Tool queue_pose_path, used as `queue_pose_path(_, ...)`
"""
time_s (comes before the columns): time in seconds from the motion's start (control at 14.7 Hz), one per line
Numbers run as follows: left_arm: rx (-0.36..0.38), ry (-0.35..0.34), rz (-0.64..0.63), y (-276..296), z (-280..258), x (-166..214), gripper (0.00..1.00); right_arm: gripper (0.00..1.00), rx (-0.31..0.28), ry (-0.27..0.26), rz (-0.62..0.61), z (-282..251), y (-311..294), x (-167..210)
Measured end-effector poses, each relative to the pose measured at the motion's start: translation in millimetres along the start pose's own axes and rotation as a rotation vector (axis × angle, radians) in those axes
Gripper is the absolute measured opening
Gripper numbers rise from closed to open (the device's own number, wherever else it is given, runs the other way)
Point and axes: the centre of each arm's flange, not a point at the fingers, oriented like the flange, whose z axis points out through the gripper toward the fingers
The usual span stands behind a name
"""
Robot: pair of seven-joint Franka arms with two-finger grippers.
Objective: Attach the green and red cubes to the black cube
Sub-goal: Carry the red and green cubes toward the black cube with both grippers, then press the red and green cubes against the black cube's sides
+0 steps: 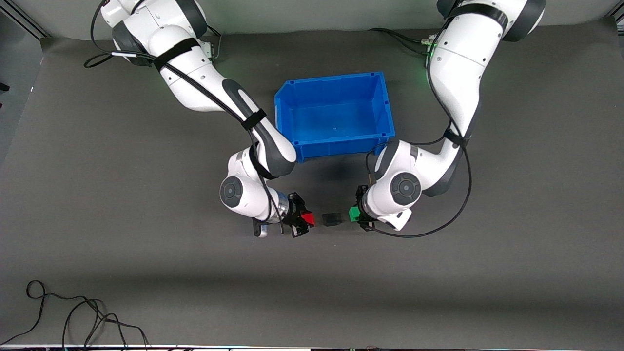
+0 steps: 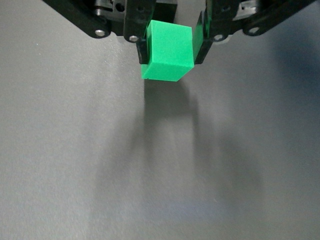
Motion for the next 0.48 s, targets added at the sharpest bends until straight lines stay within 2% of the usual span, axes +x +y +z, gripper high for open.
queue_pose_path(0.2,-0.018,-0.013,0.004,2.6,2.9,-7.0,0.37,0.40,-0.002,-0.002,-0.016,14.1,1.4,-7.1)
queue_pose_path(0.48,-0.053,-0.031,0.006,5.4,6.7,-10.7,0.37,0.40,0.028,-0.004,-0.030,26.3,-1.6,-12.7)
